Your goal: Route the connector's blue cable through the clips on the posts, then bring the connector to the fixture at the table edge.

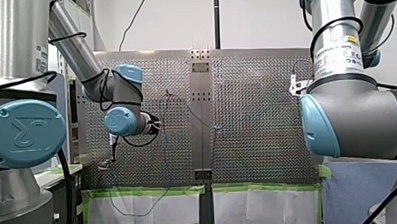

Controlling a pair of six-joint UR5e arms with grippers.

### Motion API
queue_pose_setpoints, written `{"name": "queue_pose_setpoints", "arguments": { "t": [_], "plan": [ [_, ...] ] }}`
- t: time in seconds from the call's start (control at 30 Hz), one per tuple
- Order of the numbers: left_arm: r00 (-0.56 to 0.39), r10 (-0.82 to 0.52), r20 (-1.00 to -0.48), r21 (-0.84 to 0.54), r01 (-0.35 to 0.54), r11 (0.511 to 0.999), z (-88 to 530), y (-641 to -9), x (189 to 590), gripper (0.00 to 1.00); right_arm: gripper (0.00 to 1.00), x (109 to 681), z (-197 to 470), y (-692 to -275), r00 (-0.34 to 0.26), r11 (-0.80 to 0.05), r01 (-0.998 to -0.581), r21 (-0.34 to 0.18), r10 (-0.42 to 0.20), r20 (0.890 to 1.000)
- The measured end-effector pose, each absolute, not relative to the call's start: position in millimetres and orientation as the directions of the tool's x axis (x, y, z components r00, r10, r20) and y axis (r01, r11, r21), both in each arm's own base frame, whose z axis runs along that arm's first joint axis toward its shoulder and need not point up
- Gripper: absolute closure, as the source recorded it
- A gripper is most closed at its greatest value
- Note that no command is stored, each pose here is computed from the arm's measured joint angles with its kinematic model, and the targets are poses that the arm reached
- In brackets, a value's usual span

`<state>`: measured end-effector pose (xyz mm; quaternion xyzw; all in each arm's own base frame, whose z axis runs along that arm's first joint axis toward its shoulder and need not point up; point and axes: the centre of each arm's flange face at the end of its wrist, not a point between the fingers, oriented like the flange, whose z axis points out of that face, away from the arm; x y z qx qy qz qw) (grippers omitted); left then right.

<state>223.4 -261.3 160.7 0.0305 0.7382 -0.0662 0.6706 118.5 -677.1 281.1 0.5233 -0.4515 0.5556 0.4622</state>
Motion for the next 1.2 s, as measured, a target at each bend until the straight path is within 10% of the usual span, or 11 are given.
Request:
{"name": "queue_pose_setpoints", "arguments": {
  "t": [1.2],
  "plan": [
    [-0.097,-0.045,-0.994,-0.058,0.142,0.988,161,-263,223,0.0,0.0,99,257,-656,-0.098,0.113,-0.989,-0.095,-0.022,0.995]
  ]
}}
